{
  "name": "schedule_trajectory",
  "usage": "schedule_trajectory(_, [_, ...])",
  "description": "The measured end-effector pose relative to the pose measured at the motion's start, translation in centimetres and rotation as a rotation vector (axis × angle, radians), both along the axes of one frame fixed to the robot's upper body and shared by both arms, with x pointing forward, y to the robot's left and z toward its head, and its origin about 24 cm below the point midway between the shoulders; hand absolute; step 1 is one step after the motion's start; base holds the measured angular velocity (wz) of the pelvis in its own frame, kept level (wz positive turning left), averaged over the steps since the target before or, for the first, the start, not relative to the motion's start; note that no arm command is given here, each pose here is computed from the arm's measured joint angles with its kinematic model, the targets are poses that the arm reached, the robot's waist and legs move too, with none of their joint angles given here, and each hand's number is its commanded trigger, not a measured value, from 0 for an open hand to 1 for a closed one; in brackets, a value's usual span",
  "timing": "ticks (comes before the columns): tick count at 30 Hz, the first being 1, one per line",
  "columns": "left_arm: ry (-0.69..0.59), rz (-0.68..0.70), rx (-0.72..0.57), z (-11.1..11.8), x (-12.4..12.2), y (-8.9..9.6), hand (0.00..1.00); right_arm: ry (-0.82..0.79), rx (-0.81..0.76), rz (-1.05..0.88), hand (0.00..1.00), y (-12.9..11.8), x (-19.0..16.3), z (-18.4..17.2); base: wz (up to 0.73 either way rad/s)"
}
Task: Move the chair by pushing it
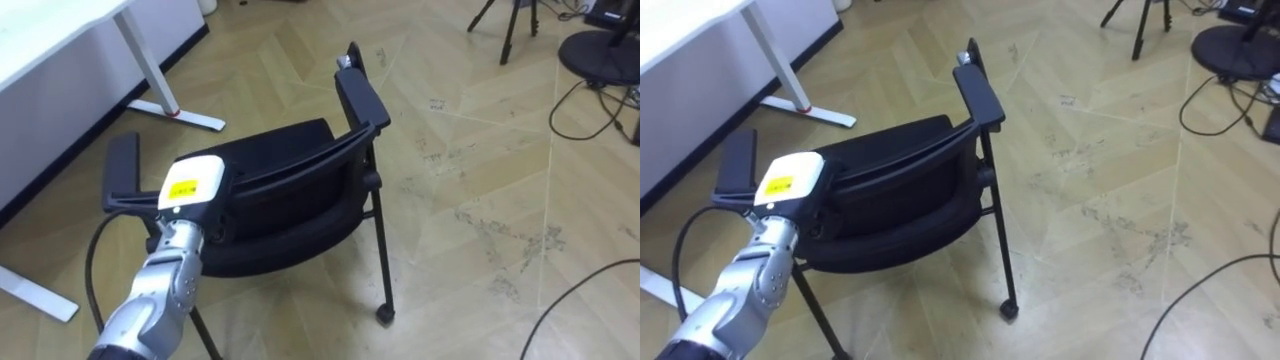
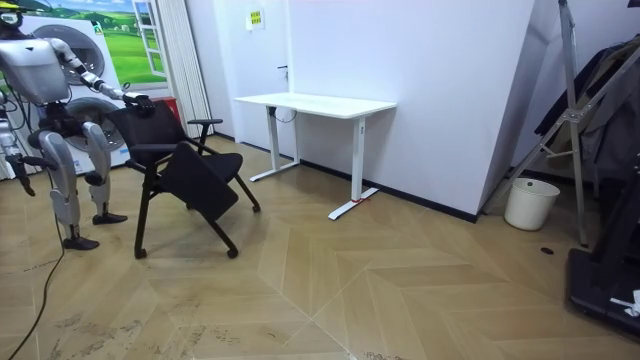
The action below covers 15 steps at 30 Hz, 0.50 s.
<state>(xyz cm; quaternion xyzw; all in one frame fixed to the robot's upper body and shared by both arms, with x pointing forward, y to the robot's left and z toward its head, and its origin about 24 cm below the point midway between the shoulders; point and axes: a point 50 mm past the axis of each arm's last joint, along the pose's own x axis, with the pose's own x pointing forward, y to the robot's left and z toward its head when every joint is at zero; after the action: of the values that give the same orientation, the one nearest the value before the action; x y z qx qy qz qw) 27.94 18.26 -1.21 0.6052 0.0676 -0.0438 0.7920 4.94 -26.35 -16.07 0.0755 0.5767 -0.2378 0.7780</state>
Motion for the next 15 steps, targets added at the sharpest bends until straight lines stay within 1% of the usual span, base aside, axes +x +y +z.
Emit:
schedule_trajectory(6, [-0.017, -0.002, 0.004, 0.1, 0.0, -0.2, 1.00, 0.018, -0.083, 0.055, 0.00, -0.4, 0.8, 0.2, -0.01])
schedule_trajectory(10, [-0.027, 0.003, 0.001, 0.2, 0.0, 0.0, 1.00, 0.005, -0.169, 0.146, 0.00, -0.8, 2.4, 0.7, -0.02])
schedule_trajectory(12, [-0.032, 0.004, 0.005, 0.1, -0.1, 0.1, 1.00, -0.002, -0.223, 0.213, 0.00, -1.1, 3.0, 1.1, 0.00])
schedule_trajectory(14, [-0.031, 0.008, 0.008, -0.1, -0.2, 0.4, 1.00, -0.049, -0.333, 0.300, 0.00, -1.4, 4.8, 2.0, 0.00])
schedule_trajectory(15, [-0.032, 0.009, 0.009, 0.0, -0.2, 0.4, 1.00, -0.066, -0.363, 0.326, 0.00, -1.4, 5.5, 2.3, -0.04])
